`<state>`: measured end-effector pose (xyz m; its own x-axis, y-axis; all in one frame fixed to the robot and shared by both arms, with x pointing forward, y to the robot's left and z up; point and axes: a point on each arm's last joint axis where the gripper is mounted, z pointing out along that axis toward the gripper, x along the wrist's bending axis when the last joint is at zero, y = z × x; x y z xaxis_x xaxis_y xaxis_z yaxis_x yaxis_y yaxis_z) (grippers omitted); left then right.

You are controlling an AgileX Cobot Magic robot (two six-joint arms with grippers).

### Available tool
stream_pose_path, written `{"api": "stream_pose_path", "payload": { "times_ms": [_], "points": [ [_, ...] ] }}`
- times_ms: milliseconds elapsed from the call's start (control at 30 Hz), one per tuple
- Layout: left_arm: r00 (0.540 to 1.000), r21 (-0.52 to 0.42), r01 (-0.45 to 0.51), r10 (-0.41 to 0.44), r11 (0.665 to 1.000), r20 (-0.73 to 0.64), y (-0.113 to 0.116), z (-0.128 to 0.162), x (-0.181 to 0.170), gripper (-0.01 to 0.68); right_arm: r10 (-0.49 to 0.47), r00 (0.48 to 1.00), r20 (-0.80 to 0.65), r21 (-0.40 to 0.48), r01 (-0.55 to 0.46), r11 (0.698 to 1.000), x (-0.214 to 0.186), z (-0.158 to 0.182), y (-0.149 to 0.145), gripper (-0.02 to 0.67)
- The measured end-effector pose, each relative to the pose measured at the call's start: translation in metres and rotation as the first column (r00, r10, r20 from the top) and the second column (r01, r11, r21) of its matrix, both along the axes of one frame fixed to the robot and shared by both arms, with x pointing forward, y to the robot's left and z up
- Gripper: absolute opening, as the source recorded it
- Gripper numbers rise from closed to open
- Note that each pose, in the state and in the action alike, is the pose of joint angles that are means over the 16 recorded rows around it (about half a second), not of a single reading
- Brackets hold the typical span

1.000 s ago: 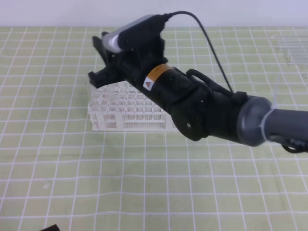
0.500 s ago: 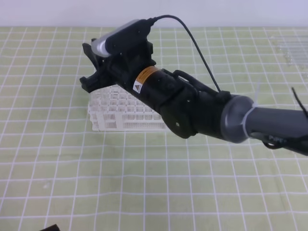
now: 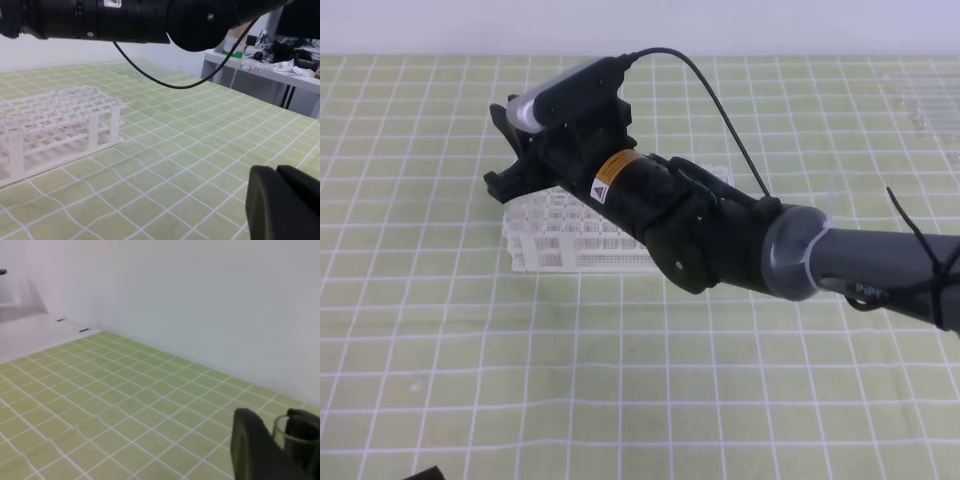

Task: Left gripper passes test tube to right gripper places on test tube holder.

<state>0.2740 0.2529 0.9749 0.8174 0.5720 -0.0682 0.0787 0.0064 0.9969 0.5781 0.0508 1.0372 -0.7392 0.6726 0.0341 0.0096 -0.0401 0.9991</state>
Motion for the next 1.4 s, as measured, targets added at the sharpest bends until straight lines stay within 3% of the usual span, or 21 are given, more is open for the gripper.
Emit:
{"api": "stream_pose_path", "payload": {
  "times_ms": [1400],
  "points": [
    [1.0, 0.033, -0.009, 0.01, 0.999, -0.022, 0.001, -0.004, 0.001, -0.002, 0.01, 1.0, -0.01, 0.004, -0.01, 1.0, 0.004, -0.023, 0.006, 0.096]
  ]
}}
